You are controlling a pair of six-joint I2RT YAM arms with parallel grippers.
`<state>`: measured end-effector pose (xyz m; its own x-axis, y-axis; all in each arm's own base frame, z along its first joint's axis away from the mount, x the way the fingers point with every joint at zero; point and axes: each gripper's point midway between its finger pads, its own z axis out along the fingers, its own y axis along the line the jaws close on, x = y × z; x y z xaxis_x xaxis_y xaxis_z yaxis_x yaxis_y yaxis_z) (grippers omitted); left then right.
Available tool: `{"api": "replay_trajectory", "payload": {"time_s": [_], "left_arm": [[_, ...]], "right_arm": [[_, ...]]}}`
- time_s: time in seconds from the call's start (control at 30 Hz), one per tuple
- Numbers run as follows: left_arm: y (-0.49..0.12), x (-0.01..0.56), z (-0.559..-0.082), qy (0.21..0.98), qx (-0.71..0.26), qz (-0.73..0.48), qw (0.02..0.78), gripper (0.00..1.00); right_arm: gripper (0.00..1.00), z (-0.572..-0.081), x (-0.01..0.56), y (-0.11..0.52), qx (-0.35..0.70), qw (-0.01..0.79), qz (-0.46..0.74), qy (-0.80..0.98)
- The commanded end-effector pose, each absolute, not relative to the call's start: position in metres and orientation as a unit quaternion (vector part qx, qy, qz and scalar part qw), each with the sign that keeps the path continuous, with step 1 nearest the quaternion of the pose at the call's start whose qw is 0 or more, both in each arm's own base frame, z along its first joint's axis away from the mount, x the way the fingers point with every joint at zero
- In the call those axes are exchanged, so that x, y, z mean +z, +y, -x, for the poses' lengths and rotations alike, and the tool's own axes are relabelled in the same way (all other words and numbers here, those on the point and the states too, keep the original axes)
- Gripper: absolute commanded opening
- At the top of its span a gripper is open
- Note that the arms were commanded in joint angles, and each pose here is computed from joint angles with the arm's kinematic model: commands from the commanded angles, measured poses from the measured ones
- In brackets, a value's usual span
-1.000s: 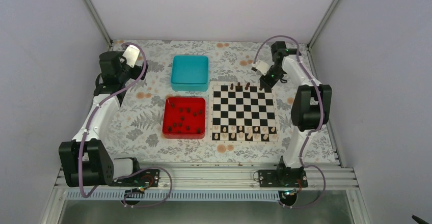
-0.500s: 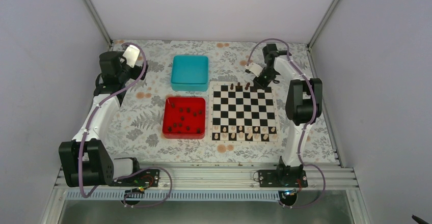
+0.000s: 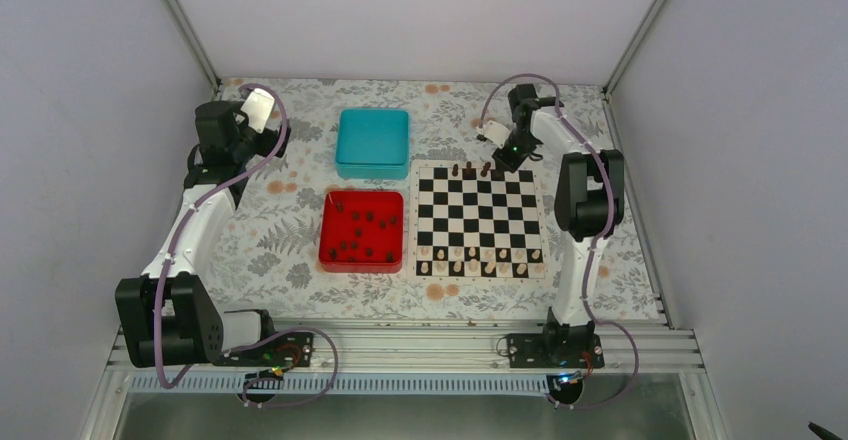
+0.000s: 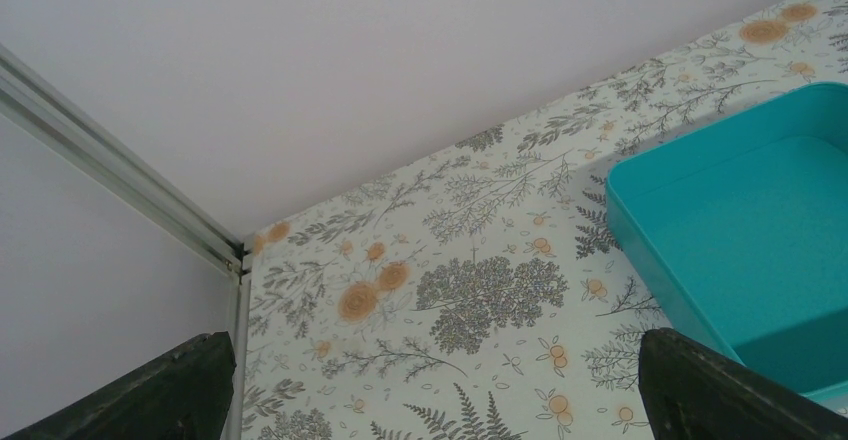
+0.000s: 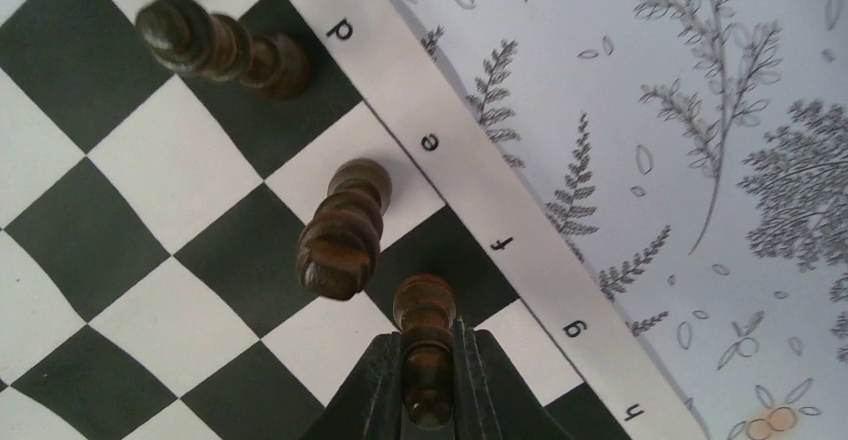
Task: Set up the chess pieces on the board
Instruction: Place the chess piece on the chessboard.
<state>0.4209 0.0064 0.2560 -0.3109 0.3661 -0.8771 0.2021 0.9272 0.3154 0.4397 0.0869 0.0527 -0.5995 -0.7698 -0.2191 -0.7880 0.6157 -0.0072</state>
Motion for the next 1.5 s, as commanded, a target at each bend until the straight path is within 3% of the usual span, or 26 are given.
{"api": "replay_trajectory", "payload": {"time_s": [0.0,1.1,1.2,1.37,1.47], "left_arm": [[0.006,0.261,-0.419,0.802,0.073,-0.178,0.566,1.00],[0.008,0.258,-0.419,0.803,0.072,-0.176,0.565,1.00],[0.009,0.260,-0.418,0.802,0.073,-0.175,0.566,1.00],[0.009,0.260,-0.418,0.802,0.072,-0.175,0.566,1.00],[0.009,0.261,-0.418,0.802,0.072,-0.176,0.567,1.00]], "right_arm": [[0.05,-0.452,0.055,0.092,0.034,0.109,0.437,0.892],[0.05,-0.446,0.039,0.091,0.035,0.081,0.443,0.892],[0.10,-0.448,0.040,0.092,0.033,0.086,0.441,0.893],[0.31,-0.454,0.054,0.093,0.026,0.109,0.442,0.890],[0.35,-0.458,0.068,0.094,0.024,0.126,0.441,0.889]]}}
